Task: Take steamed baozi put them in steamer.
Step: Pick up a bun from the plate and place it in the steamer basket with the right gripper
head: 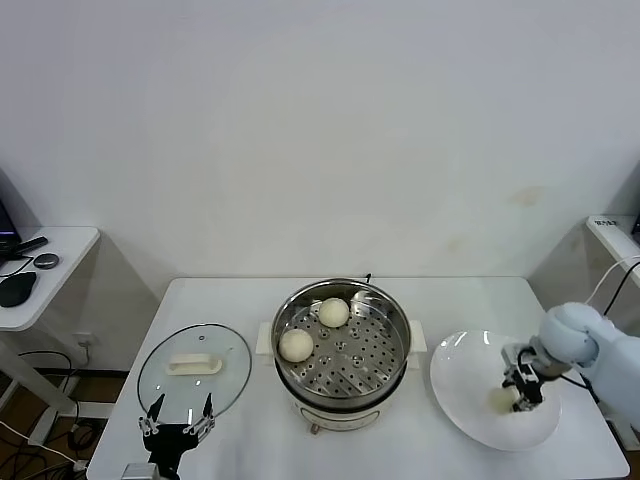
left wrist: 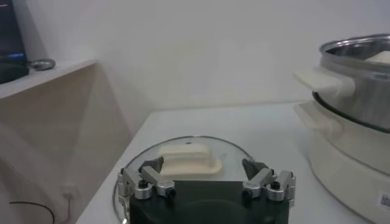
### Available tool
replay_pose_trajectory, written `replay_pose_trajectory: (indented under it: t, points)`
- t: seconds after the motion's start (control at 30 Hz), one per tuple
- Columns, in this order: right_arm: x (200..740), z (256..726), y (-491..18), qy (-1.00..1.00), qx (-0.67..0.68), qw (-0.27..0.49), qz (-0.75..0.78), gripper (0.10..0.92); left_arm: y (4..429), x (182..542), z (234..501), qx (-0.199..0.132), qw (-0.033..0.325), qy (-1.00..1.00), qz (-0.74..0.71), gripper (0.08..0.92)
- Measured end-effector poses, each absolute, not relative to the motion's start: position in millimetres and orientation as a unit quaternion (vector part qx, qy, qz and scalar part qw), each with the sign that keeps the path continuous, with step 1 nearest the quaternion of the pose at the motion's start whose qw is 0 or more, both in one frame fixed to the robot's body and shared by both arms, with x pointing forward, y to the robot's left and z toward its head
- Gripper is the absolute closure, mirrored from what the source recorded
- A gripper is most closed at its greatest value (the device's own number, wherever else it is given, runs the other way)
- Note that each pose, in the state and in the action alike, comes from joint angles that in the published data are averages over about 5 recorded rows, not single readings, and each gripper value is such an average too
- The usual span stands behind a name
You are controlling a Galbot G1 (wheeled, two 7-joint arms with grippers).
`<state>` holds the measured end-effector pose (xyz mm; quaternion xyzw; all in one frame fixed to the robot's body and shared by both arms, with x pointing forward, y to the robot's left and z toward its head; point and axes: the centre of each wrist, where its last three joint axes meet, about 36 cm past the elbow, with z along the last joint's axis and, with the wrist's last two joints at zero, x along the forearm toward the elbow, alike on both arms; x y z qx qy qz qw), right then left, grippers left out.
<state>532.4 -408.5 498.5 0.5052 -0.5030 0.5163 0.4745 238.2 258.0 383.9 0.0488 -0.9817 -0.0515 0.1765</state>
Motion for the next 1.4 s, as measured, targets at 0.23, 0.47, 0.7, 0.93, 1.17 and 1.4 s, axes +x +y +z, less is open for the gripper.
replay_pose_trajectory:
  t: [0.23, 0.47, 0.7, 0.93, 1.17, 1.4]
  points:
    - [571, 563, -385, -0.532, 0.512, 0.427, 0.522, 0.572, 261, 239, 388, 0.058, 0.169, -0.982, -0.06, 0.177]
    - [616, 639, -335, -0.547, 0.545, 0.349, 0.531, 0.578, 266, 238, 389, 0.072, 0.163, -0.981, -0.071, 0.177]
    - [644, 700, -262, -0.492, 0.615, 0.228, 0.572, 0.581, 268, 239, 395, 0.085, 0.151, -0.982, -0.074, 0.177]
    - [644, 705, -184, -0.356, 0.678, 0.102, 0.635, 0.581, 267, 238, 398, 0.087, 0.146, -0.983, -0.073, 0.177]
    - [622, 681, -123, -0.204, 0.705, 0.022, 0.679, 0.581, 264, 239, 398, 0.086, 0.144, -0.983, -0.07, 0.177]
    - [608, 657, -86, -0.097, 0.702, -0.026, 0.705, 0.581, 260, 240, 396, 0.084, 0.143, -0.984, -0.065, 0.177]
